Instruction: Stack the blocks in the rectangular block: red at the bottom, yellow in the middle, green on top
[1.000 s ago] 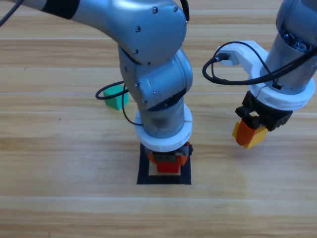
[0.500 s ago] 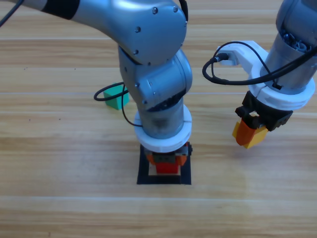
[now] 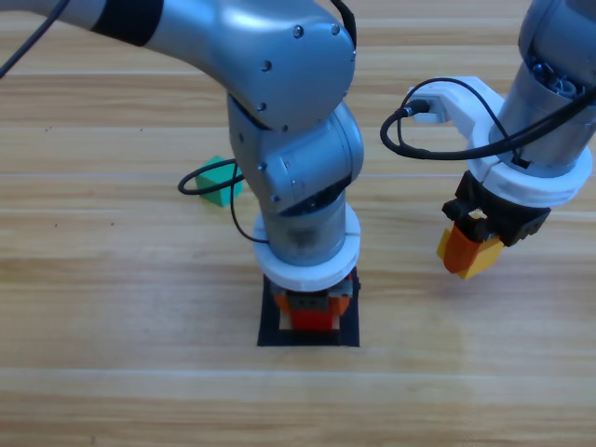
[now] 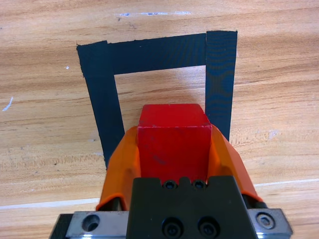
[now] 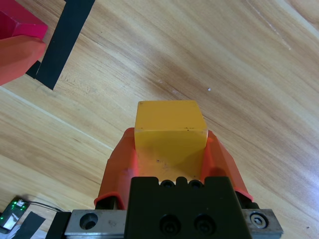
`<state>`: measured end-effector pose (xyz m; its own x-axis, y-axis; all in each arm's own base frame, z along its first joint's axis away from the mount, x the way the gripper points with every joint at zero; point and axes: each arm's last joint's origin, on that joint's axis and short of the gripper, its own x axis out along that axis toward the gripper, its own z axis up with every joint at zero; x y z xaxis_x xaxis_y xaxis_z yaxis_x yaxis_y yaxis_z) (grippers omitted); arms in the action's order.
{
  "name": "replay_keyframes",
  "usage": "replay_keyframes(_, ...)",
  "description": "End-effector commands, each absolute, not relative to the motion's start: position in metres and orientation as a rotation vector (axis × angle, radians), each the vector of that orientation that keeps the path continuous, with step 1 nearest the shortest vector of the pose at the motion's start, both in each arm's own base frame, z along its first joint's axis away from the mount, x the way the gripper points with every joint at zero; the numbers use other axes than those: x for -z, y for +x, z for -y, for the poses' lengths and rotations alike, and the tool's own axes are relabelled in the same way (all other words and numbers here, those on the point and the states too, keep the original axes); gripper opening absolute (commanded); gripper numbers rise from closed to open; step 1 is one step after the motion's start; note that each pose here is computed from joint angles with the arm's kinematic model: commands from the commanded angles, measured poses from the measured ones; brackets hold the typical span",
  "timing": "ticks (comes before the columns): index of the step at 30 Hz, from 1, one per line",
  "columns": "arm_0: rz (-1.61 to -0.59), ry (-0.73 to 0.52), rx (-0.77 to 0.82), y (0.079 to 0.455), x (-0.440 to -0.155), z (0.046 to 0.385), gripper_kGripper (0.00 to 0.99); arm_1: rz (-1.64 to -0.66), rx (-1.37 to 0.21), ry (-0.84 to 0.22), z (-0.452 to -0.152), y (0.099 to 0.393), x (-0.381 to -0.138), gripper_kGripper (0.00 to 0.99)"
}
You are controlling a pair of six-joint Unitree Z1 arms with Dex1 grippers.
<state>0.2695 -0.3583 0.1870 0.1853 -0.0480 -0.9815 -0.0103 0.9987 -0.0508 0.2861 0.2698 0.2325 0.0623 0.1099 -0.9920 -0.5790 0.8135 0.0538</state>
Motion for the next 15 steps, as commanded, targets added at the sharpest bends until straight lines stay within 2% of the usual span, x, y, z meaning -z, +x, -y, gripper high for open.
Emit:
replay_keyframes(1, -1.409, 0.013, -0.003, 0.261, -0.165, 0.364, 0.988, -1.408, -0.584, -0.413, -0.275, 0.276, -0.236, 0.189)
replay_keyframes(8, -1.368, -0.019, 0.029, 0.254, -0.201, 0.353, 0.990, -1.408, -0.584, -0.413, -0.275, 0.277, -0.236, 0.189)
replay_keyframes(12, -1.299, -0.067, 0.063, 0.243, -0.247, 0.334, 0.990, -1.401, -0.576, -0.418, -0.276, 0.276, -0.237, 0.189)
replay_keyframes(15, -1.228, -0.123, 0.112, 0.232, -0.291, 0.314, 0.990, -1.392, -0.553, -0.421, -0.275, 0.276, -0.238, 0.189)
